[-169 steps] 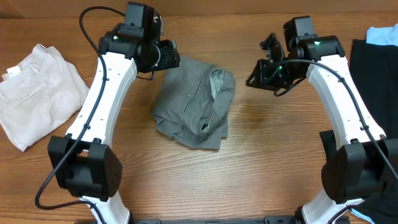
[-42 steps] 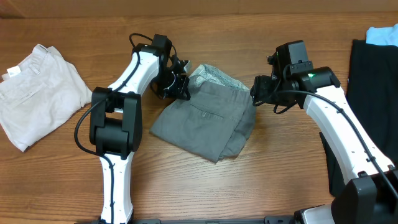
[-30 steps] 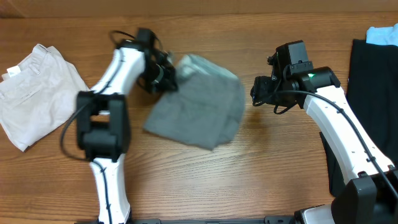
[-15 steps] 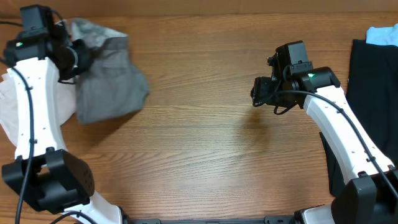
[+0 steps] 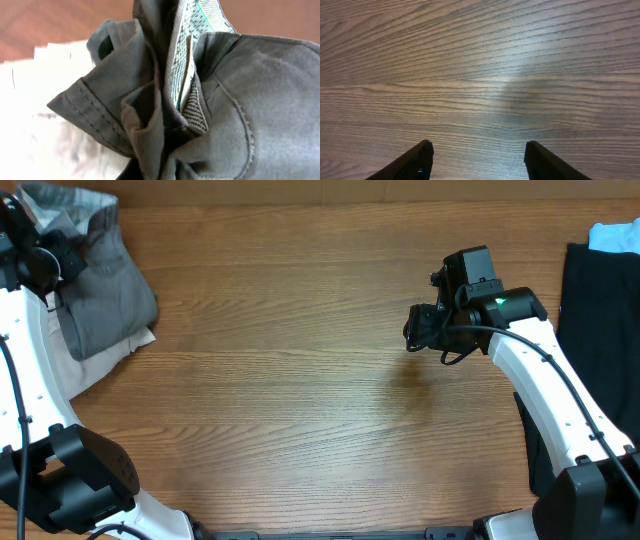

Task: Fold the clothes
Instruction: 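Carry the grey bundle left onto the white garment stack, then lower the bundle onto the stack and open the left gripper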

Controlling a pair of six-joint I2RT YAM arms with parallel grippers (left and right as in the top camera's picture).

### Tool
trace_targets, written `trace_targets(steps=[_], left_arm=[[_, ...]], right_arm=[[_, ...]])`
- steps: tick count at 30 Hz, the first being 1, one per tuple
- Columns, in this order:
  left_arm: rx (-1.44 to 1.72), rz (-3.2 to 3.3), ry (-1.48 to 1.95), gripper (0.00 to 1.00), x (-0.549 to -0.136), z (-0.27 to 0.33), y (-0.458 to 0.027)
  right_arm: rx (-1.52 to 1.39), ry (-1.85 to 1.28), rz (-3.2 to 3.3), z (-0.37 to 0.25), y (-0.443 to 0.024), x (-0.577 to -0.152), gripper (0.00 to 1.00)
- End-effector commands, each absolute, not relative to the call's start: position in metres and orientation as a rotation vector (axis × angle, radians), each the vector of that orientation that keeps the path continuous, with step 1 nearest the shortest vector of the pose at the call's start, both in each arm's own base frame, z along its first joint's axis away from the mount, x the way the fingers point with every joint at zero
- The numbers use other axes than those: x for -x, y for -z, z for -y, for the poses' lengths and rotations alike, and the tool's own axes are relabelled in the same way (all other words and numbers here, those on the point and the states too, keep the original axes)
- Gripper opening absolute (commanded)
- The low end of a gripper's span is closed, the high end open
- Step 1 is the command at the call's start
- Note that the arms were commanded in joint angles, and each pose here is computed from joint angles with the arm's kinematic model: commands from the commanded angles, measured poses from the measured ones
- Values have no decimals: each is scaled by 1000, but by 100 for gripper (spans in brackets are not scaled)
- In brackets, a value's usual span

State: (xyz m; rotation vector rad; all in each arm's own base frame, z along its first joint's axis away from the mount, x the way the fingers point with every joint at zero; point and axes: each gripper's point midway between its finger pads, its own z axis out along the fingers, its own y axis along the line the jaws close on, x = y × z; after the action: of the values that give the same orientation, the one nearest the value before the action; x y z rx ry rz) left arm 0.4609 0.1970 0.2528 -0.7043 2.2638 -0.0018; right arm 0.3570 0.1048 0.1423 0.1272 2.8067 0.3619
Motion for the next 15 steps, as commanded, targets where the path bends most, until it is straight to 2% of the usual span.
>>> trace_targets(steps=[1, 15], left_arm=[[612, -2194, -16, 4, -460, -197, -286], [836, -2300, -214, 5, -412, -249, -248]], right_arm=[[-118, -354, -2771, -105, -154, -361, 63], [-120, -350, -2783, -104, -153, -359, 63]])
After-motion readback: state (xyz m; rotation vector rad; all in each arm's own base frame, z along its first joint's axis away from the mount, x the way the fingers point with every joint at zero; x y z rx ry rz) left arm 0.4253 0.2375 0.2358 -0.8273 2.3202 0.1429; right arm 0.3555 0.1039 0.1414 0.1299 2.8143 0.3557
